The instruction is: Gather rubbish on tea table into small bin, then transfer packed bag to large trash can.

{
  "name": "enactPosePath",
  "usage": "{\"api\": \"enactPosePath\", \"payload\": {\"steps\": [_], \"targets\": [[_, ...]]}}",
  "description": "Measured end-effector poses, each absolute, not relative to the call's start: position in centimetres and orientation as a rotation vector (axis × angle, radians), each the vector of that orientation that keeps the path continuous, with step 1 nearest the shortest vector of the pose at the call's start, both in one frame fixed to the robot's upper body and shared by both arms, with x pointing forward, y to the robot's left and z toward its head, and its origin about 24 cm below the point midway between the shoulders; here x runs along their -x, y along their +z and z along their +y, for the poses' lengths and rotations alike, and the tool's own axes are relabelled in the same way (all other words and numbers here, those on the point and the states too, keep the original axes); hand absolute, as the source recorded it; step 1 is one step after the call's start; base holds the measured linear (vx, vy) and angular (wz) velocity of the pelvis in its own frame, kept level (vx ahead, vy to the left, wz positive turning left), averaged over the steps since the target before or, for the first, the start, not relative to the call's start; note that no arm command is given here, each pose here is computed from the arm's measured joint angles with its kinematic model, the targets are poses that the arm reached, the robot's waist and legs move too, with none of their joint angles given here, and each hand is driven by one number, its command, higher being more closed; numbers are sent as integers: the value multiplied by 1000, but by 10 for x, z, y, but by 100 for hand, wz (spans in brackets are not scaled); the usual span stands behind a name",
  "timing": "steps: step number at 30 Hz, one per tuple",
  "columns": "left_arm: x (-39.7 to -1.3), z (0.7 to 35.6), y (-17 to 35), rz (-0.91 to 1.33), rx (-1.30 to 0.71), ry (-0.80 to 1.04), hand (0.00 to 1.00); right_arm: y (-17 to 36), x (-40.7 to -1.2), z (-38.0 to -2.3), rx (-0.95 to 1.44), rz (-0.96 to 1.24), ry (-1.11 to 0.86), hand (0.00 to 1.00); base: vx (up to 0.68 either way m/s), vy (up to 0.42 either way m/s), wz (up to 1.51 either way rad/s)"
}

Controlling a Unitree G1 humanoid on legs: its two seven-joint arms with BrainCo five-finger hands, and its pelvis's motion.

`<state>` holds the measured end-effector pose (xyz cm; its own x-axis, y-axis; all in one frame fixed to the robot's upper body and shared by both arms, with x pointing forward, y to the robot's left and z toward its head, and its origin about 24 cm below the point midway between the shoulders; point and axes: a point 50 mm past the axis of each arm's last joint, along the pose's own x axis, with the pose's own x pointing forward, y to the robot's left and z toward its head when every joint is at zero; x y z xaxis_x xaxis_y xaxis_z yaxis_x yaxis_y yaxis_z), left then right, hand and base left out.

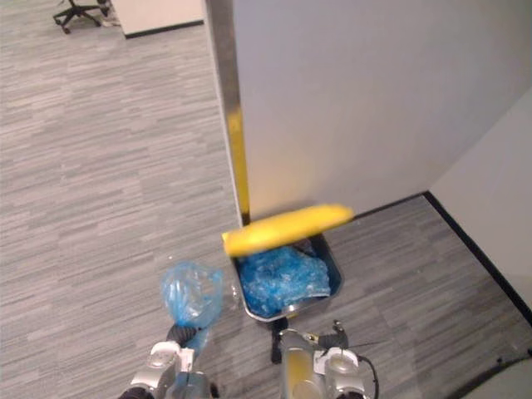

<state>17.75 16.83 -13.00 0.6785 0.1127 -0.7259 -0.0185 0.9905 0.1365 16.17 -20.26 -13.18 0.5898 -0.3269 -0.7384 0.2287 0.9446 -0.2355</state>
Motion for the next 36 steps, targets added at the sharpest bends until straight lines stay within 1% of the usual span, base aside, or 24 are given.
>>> {"api": "enactPosePath", "payload": {"steps": [3,9,13,15,17,18,19,21,24,28,33,34,36], "targets": [[-174,164,-132,831,-105,59,100,-134,-159,-201,128,894,-307,0,182,-37,18],[-176,161,-131,827,-99,48,100,-132,-174,-177,236,874,-130,0,71,-2,12],[-186,164,-126,790,-111,47,100,-117,-207,-157,298,776,-20,0,2,-37,21],[-198,166,-117,738,-120,47,100,-96,-235,-151,319,664,3,0,-54,-69,15],[-209,169,-107,678,-124,53,100,-64,-270,-151,353,510,11,0,-88,-69,9],[-215,171,-102,645,-130,52,100,-47,-288,-153,371,443,5,0,-90,-48,8],[-217,172,-99,631,-134,50,100,-39,-296,-154,381,413,2,0,-140,-53,14],[-228,177,-85,548,-130,63,100,1,-329,-161,391,281,-33,0,-192,-60,10],[-241,179,-66,443,-110,61,100,46,-358,-174,402,160,-92,0,-196,-63,12],[-248,178,-55,389,-106,39,100,80,-378,-178,393,85,-121,0,-95,-53,1],[-261,159,-34,282,-99,-49,100,131,-397,-201,392,-12,-197,0,18,-50,4],[-266,153,-25,239,-93,-76,100,150,-402,-203,387,-54,-217,0,14,-9,5],[-268,148,-20,219,-89,-102,100,153,-404,-205,371,-51,-227,0,0,0,0]]}}
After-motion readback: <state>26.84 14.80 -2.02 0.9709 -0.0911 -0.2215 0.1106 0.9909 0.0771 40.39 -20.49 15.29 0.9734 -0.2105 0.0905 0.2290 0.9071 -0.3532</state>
